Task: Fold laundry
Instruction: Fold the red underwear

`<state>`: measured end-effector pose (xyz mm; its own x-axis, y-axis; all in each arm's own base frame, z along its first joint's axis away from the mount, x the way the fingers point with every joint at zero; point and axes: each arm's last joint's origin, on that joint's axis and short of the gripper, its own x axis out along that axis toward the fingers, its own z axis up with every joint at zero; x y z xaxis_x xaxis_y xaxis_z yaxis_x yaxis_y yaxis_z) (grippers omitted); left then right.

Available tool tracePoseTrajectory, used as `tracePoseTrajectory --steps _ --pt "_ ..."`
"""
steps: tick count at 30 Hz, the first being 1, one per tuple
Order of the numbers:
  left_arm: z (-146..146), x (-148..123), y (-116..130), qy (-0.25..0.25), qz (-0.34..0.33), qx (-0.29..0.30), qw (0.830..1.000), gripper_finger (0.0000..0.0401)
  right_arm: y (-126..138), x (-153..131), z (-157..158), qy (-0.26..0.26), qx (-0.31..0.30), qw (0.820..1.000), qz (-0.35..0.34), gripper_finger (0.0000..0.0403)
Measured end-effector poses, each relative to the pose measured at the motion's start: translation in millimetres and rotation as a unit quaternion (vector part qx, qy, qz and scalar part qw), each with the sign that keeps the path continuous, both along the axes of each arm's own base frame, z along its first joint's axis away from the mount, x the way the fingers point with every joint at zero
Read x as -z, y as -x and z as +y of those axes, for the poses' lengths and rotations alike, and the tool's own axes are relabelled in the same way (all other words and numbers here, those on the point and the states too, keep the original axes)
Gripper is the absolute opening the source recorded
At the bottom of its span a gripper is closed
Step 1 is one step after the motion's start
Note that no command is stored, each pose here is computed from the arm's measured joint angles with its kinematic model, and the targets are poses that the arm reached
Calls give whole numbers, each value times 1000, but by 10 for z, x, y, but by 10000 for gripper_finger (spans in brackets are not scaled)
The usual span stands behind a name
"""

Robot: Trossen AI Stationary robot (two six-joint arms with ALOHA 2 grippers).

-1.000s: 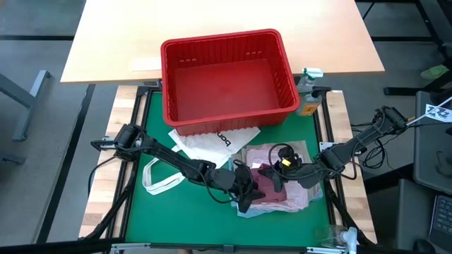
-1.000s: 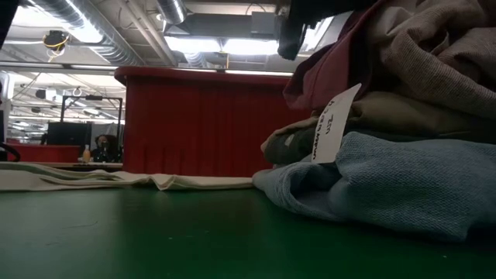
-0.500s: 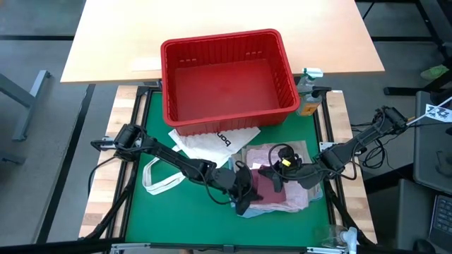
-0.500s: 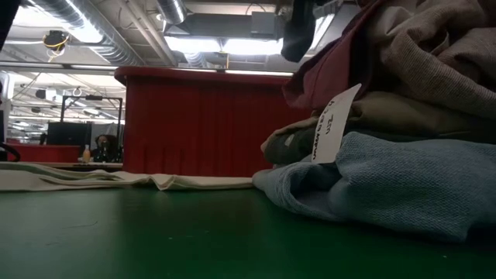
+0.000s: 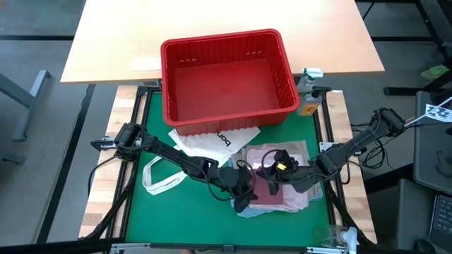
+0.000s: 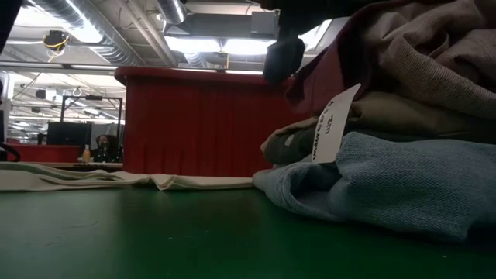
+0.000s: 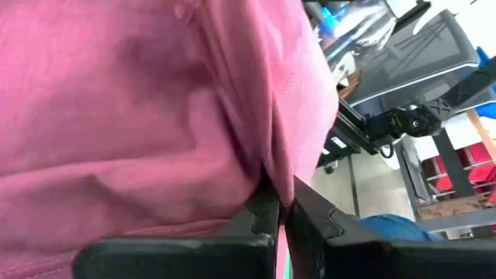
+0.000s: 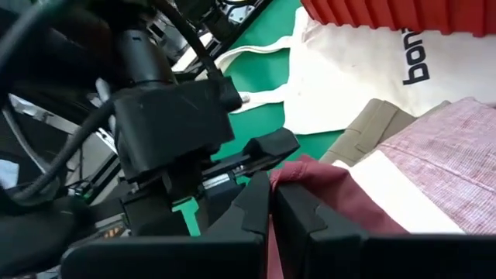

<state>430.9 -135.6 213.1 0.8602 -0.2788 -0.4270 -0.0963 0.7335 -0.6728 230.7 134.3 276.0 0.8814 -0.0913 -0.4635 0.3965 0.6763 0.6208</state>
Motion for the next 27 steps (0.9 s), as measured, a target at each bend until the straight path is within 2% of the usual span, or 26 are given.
tracePoseTrajectory --steps 7,16,20,27 --pt "20 2 -5 -5 0 0 1000 9 -38 79 1 13 4 1000 19 10" --pt "13 4 -2 -41 -10 17 999 12 -66 77 -49 14 17 1000 17 10" --pt "14 6 -2 -58 -15 24 998 37 -80 73 -70 19 17 1000 16 10" --pt "17 6 -3 -67 -18 29 997 108 -84 74 -78 32 9 999 20 10"
